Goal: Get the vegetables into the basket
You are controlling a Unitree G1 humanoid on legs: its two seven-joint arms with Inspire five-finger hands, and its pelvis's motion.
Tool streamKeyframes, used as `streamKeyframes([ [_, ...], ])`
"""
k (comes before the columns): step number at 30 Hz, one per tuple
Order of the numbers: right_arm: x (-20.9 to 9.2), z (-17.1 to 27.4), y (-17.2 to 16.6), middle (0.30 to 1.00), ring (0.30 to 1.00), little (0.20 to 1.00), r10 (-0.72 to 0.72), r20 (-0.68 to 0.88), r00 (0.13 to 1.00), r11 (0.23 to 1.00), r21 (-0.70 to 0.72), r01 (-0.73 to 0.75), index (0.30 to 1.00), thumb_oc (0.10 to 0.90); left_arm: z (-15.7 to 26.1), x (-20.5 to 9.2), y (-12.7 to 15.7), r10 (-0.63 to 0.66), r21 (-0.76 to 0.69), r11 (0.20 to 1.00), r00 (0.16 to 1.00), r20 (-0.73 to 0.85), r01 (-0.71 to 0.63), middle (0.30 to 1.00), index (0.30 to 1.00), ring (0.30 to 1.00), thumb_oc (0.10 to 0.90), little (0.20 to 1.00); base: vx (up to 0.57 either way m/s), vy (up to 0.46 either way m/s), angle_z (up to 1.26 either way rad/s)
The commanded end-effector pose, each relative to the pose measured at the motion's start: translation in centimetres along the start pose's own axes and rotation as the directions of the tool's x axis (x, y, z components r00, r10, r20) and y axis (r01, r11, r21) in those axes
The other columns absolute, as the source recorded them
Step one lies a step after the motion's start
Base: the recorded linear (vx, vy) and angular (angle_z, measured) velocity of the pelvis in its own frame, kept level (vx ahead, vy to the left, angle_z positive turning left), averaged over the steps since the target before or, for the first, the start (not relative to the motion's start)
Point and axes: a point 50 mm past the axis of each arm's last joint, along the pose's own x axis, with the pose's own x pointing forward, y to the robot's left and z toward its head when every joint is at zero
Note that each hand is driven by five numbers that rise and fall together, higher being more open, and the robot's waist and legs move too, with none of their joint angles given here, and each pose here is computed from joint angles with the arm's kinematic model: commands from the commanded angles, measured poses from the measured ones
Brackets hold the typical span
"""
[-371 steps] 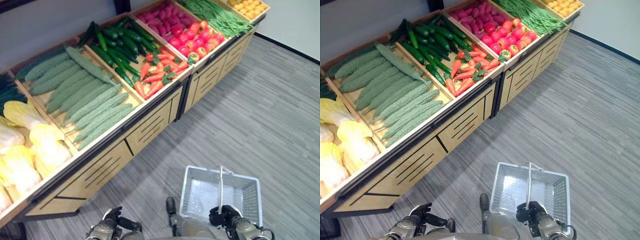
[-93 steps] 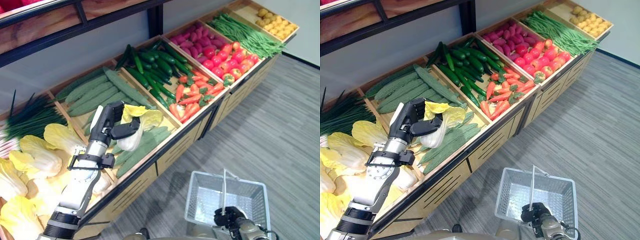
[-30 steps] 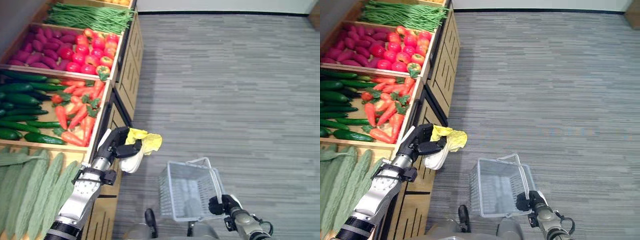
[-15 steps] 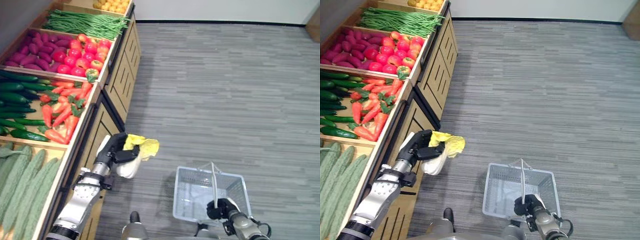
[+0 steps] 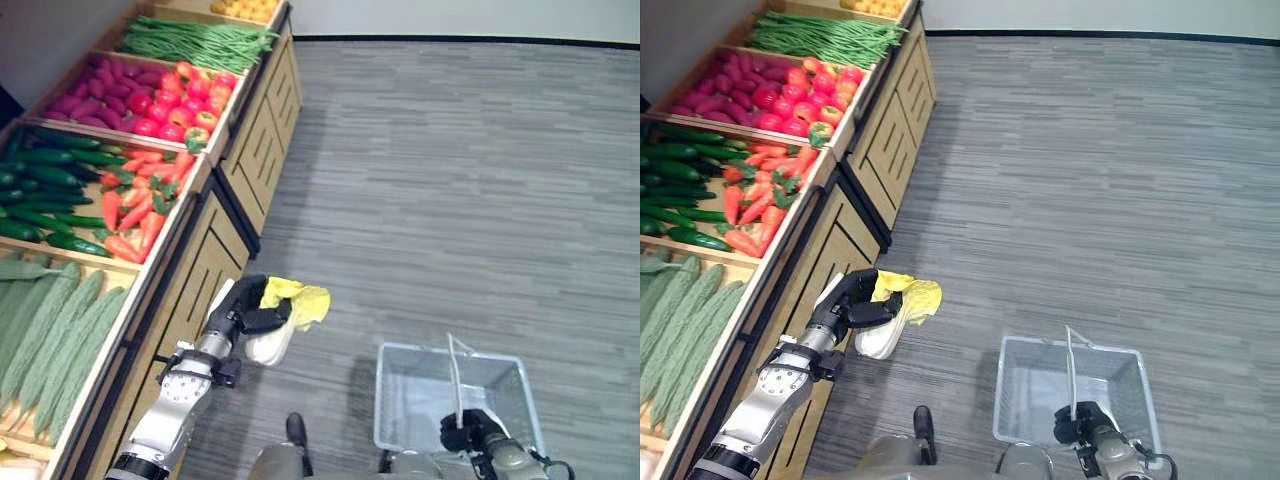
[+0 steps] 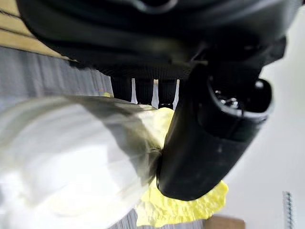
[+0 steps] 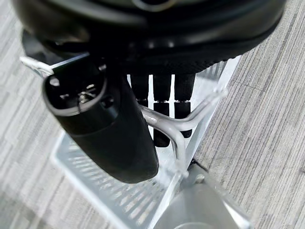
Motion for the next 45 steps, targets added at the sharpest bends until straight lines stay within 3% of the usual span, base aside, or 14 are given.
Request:
streamKeyframes([
  [1,0.2,2.8,0.8,0.300,0.300,0.300,0.019,0.121,0.992,1.000,0.007,-0.020,0.300,0.400,5.0,0.3,1.4,-0.006,0.068,0.998,0.972,0.235,-0.010,0.300,0.300,0.300,0.400,0.300,0.06,0.147,-0.07],
  [5,0.2,5.7,0.7,0.300,0.300,0.300,0.024,0.222,0.975,0.999,-0.034,-0.017,0.300,0.400,3.3,0.1,1.7,-0.031,0.120,0.993,0.988,0.151,0.013,0.300,0.300,0.300,0.400,0.300,0.06,0.111,-0.28],
  [7,0.1,7.3,0.4,0.300,0.300,0.300,0.027,0.277,0.960,0.998,-0.066,-0.009,0.300,0.400,2.9,0.1,1.8,-0.070,0.196,0.979,0.992,0.106,0.049,0.300,0.300,0.300,0.400,0.300,0.07,0.072,-0.10],
  [8,-0.1,9.5,-0.1,0.300,0.300,0.300,0.026,0.342,0.939,0.995,-0.103,0.010,0.300,0.400,2.8,0.5,2.2,-0.107,0.333,0.940,0.992,0.065,0.079,0.300,0.300,0.300,0.400,0.300,0.06,0.026,-0.04],
  [11,-0.4,11.0,-0.3,0.300,0.300,0.300,0.024,0.388,0.921,0.993,-0.113,0.021,0.300,0.400,3.4,0.8,2.5,-0.129,0.425,0.900,0.990,0.055,0.094,0.300,0.300,0.300,0.400,0.300,0.05,0.004,-0.02],
  [13,-0.9,13.1,-0.5,0.300,0.300,0.300,0.034,0.453,0.891,0.990,-0.139,0.033,0.300,0.400,4.4,1.8,2.6,-0.163,0.613,0.783,0.986,0.034,0.109,0.300,0.300,0.300,0.400,0.300,0.04,-0.014,0.00],
  [14,-0.9,13.2,-0.5,0.300,0.300,0.300,0.032,0.454,0.890,0.990,-0.138,0.034,0.300,0.400,4.5,1.9,2.6,-0.164,0.614,0.782,0.986,0.036,0.108,0.300,0.300,0.300,0.400,0.300,0.00,0.000,0.00],
  [17,-1.3,14.6,-0.4,0.300,0.300,0.300,0.042,0.501,0.864,0.988,-0.149,0.038,0.300,0.400,5.6,2.7,2.6,-0.161,0.734,0.676,0.985,0.060,0.066,0.300,0.300,0.300,0.400,0.300,0.00,0.000,0.00],
  [18,-2.0,16.2,-0.5,0.300,0.300,0.300,0.055,0.557,0.829,0.978,-0.196,0.067,0.300,0.400,7.6,3.5,2.2,-0.196,0.862,0.507,0.975,0.108,0.006,0.300,0.300,0.300,0.400,0.300,0.00,0.000,0.00],
  [19,-2.7,17.4,-0.5,0.300,0.300,0.300,0.071,0.603,0.794,0.970,-0.228,0.087,0.300,0.400,8.0,3.8,2.2,-0.199,0.903,0.429,0.973,0.116,-0.020,0.300,0.300,0.300,0.400,0.300,0.03,-0.034,0.01],
  [24,-5.2,19.3,-0.1,0.300,0.300,0.300,0.140,0.707,0.694,0.931,-0.332,0.150,0.300,0.400,8.4,5.2,0.4,-0.274,0.983,0.178,0.958,0.084,-0.035,0.300,0.300,0.300,0.400,0.300,0.00,-0.013,0.00],
  [29,-6.2,20.1,0.7,0.300,0.300,0.300,0.192,0.736,0.649,0.919,-0.367,0.144,0.300,0.400,8.0,5.9,-1.3,-0.329,0.994,0.108,0.942,0.062,-0.027,0.300,0.300,0.300,0.400,0.300,0.01,-0.017,-0.02],
  [30,-7.2,21.1,1.5,0.300,0.300,0.300,0.230,0.765,0.601,0.921,-0.371,0.120,0.300,0.400,7.6,6.5,-2.7,-0.364,0.995,0.097,0.930,0.047,-0.012,0.300,0.300,0.300,0.400,0.300,0.01,-0.041,-0.05],
  [45,-11.2,22.7,5.2,0.300,0.300,0.300,0.407,0.820,0.402,0.899,-0.437,-0.020,0.300,0.400,2.4,8.6,-10.0,-0.458,0.980,0.069,0.878,-0.137,0.189,0.300,0.300,0.300,0.400,0.300,-0.02,-0.003,-0.09],
])
